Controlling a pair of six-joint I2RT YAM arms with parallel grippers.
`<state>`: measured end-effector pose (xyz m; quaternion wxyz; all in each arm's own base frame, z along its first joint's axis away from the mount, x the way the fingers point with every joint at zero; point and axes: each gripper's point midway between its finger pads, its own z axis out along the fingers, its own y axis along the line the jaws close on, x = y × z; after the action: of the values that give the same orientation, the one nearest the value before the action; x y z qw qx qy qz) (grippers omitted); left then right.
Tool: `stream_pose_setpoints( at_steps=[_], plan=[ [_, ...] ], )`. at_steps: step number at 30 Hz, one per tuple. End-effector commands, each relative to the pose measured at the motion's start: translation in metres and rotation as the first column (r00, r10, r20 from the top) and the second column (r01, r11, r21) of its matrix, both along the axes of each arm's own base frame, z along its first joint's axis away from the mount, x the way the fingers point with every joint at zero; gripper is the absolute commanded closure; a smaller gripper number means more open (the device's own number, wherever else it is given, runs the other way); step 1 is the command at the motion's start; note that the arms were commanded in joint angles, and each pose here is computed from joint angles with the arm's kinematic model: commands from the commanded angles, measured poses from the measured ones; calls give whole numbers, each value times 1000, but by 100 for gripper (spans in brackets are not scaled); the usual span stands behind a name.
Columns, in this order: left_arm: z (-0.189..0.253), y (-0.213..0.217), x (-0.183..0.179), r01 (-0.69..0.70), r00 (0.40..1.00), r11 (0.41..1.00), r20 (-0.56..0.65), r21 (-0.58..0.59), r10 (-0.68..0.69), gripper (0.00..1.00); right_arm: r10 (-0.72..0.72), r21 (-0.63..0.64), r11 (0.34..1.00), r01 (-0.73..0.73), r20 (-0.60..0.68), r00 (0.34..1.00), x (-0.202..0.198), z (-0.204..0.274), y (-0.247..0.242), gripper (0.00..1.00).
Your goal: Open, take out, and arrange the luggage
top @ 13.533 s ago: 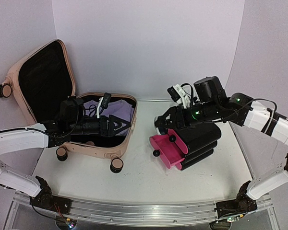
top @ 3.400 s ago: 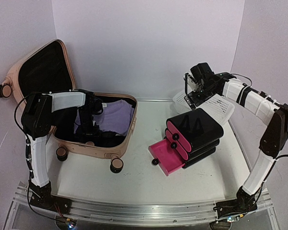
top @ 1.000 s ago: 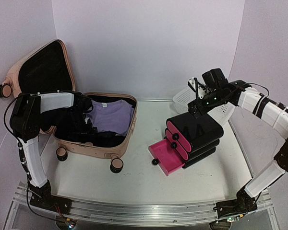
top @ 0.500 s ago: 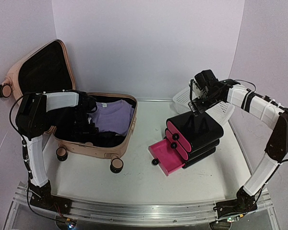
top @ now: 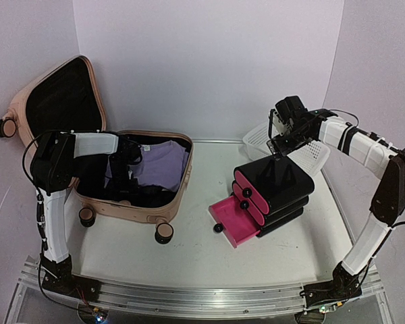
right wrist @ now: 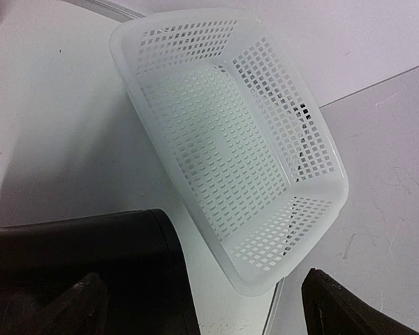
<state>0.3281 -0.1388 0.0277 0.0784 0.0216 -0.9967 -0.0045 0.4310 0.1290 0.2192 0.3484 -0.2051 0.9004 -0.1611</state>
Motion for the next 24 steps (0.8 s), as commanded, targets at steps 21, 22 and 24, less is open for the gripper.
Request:
stream_pose_setpoints(
  at_steps=[21, 22, 24],
  plan=[
    [40, 9, 15, 44, 994, 999, 96, 33, -47, 59, -54, 42, 998, 51, 66, 996, -8, 26, -12, 2],
    [46, 8, 18, 47, 992, 998, 113, 28, -50, 59, -51, 45, 998, 48, 69, 996, -8, 27, -11, 2],
    [58, 4, 21, 49, 988, 999, 149, 6, -50, 59, -43, 70, 997, 38, 69, 997, -8, 30, -7, 2]
  ],
)
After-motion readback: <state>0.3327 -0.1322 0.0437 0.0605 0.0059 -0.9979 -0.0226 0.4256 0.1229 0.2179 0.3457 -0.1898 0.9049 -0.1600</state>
